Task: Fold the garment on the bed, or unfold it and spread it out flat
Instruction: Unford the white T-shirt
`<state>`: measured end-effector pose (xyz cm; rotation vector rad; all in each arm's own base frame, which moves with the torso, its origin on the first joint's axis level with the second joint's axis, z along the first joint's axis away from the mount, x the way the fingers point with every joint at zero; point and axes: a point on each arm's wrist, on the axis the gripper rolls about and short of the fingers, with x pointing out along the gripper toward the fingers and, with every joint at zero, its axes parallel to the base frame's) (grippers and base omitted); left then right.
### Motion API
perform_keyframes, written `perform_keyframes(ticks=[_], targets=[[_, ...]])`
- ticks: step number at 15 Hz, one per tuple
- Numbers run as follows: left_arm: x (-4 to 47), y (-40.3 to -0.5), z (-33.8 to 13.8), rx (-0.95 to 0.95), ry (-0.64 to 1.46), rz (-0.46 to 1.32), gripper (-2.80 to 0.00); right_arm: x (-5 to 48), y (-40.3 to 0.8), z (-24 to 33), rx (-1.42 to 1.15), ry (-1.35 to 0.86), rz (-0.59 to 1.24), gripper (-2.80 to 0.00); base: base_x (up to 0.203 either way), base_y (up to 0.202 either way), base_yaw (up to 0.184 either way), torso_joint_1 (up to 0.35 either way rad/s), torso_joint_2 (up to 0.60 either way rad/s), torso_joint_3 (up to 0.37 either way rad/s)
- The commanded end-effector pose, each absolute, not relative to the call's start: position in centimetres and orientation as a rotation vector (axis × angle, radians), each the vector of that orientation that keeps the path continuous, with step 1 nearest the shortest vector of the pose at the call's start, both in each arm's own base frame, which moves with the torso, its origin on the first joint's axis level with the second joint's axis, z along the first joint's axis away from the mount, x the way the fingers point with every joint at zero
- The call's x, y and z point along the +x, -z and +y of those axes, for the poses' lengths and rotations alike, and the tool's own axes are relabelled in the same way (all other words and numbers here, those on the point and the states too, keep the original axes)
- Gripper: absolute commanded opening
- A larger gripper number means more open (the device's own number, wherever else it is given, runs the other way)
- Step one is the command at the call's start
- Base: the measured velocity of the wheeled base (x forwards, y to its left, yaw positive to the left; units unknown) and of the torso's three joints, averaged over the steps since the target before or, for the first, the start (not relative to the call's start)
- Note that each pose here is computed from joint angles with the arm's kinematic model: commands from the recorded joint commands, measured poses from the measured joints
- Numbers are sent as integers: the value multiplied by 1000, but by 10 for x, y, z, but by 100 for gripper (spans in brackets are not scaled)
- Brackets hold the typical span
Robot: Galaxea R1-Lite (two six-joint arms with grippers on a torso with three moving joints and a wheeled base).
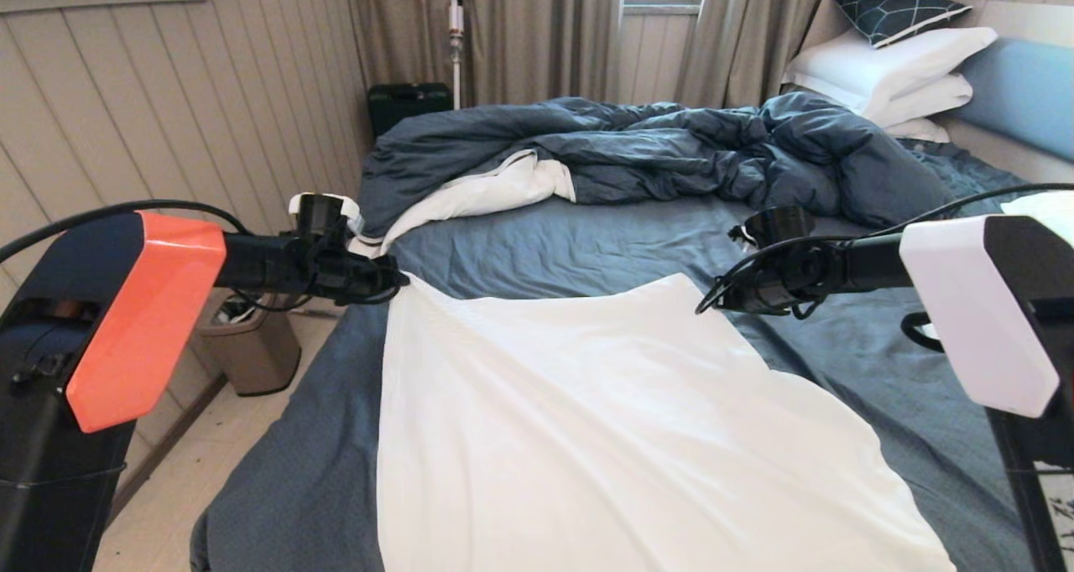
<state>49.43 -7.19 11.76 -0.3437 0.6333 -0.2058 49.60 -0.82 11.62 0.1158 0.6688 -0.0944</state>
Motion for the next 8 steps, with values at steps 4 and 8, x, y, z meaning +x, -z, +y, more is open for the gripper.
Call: perform_keyframes(ticks=[4, 8], targets=[[487, -134, -63, -353, 199, 614, 0, 485, -124, -27, 147, 133, 677, 0, 0, 0, 0, 0, 0, 0], [477, -137, -61, -354, 196, 632, 0, 471, -129, -43, 175, 141, 699, 0, 0, 0, 0, 0, 0, 0]])
